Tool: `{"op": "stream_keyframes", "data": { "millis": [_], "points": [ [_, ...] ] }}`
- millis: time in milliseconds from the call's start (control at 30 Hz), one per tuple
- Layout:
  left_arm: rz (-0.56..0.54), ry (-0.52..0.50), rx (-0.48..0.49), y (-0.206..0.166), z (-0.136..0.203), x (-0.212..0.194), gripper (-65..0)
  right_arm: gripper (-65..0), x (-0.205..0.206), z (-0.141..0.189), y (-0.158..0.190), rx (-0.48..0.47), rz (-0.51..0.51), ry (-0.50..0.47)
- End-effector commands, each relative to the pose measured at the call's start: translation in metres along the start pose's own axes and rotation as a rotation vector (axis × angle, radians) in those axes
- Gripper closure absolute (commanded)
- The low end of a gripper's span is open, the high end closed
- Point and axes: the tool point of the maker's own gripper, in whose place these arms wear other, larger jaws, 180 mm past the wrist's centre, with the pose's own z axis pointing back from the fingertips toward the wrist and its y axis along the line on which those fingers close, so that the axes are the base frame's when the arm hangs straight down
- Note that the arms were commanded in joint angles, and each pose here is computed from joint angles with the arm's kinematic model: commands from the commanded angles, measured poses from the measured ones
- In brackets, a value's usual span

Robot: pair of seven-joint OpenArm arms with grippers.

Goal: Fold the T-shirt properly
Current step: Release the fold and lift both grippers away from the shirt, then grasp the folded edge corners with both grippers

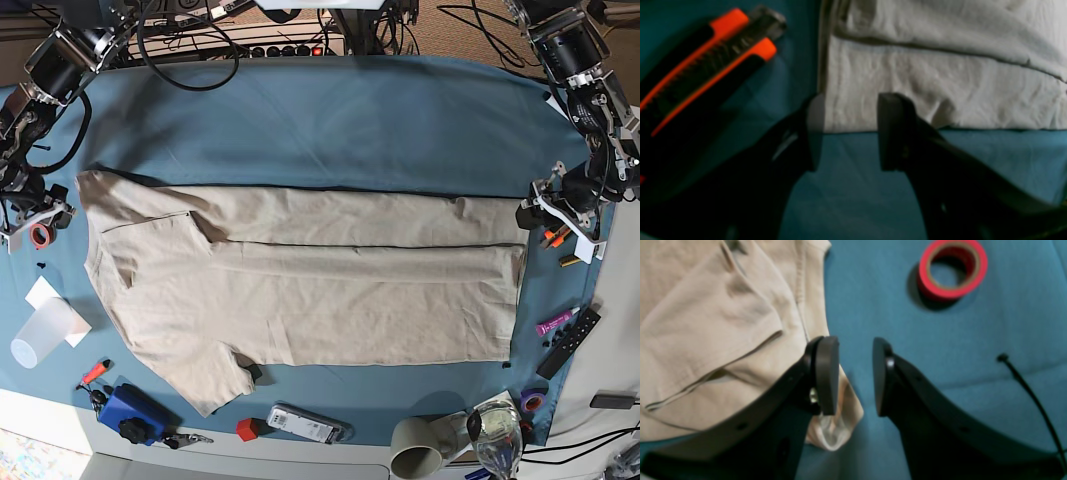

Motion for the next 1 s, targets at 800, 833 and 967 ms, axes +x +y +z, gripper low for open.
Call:
{"op": "stream_keyframes", "data": {
  "millis": [800, 833, 967],
  "points": [
    [-0.048, -0.074, -0.023, -0.006, 0.007, 0.023, -26.6, -22.5, -0.069, -0.016, 0.041, 0.160, -0.023, 0.130],
    [-0.047, -0.075, -0.024, -0.006, 0.007, 0.023, -26.6, -22.5, -0.069, -0.016, 0.041, 0.160, -0.024, 0.130],
    [-0.064, -0.069, 0.008, -0.004, 0.003, 0.021, -26.7, -22.5, -0.070, -0.016, 0.040, 0.154, -0.020, 0.135]
  ]
}}
